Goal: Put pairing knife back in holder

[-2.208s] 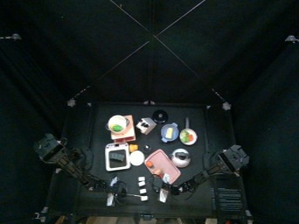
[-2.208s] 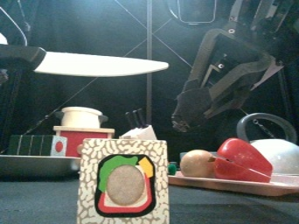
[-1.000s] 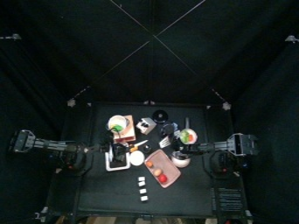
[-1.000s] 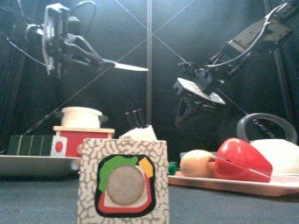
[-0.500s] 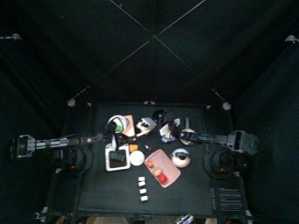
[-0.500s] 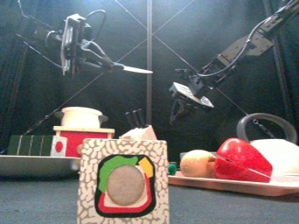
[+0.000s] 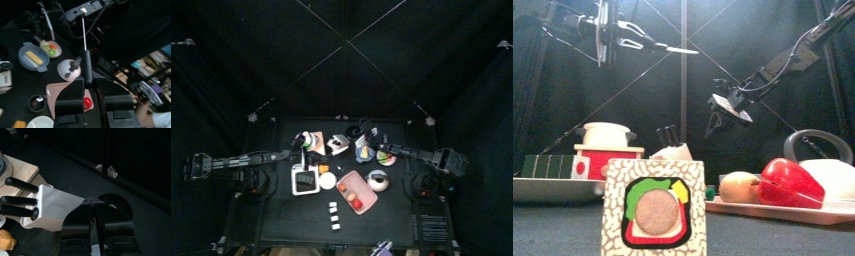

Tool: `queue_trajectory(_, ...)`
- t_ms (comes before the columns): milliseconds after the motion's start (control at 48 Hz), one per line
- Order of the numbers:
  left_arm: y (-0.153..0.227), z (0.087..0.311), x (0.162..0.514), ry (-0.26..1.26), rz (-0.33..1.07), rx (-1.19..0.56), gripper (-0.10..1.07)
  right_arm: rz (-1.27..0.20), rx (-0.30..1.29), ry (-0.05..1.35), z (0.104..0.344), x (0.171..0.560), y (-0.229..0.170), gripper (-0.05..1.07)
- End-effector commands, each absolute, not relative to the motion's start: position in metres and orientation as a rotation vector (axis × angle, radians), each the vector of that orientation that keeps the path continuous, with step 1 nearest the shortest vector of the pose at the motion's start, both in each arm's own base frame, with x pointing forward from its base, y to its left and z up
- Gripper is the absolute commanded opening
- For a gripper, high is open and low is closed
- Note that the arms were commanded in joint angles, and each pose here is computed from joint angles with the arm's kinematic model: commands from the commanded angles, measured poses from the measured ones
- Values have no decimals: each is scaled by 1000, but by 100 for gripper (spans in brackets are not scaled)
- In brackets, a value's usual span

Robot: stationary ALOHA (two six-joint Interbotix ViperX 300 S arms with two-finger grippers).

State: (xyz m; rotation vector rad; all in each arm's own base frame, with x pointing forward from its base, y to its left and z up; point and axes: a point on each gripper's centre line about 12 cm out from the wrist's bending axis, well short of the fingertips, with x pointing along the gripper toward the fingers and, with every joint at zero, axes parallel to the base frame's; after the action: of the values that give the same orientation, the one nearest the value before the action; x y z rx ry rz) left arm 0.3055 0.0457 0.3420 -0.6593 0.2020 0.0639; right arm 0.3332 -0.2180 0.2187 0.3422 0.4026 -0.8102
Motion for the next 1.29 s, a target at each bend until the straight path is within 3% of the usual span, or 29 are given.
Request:
queue_trajectory(0, 47, 361, 312, 188, 6, -669, 36, -806, 340, 362, 234, 331, -219, 21)
queue_trajectory(188, 54, 347, 319, 288, 8, -659, 36, -800, 343, 368, 232, 331, -217, 21)
queue_trajectory(396, 57, 357, 316, 381, 53, -634, 36, -804, 351, 377, 229, 328, -216, 21)
queue_trajectory(667, 70, 358, 303, 545, 307, -540, 37, -802, 353, 380, 228, 328, -215, 21)
queue_trajectory(833, 70, 362, 293, 509, 407, -497, 37, -802, 352, 379, 228, 328, -215, 21)
queue_trajectory(1000, 79, 341, 284, 540, 518, -451, 37, -800, 348, 373, 231, 329, -216, 21)
queue_trajectory(1271, 79, 318, 277, 584, 546, -453, 37, -807, 349, 389, 223, 337, -223, 21)
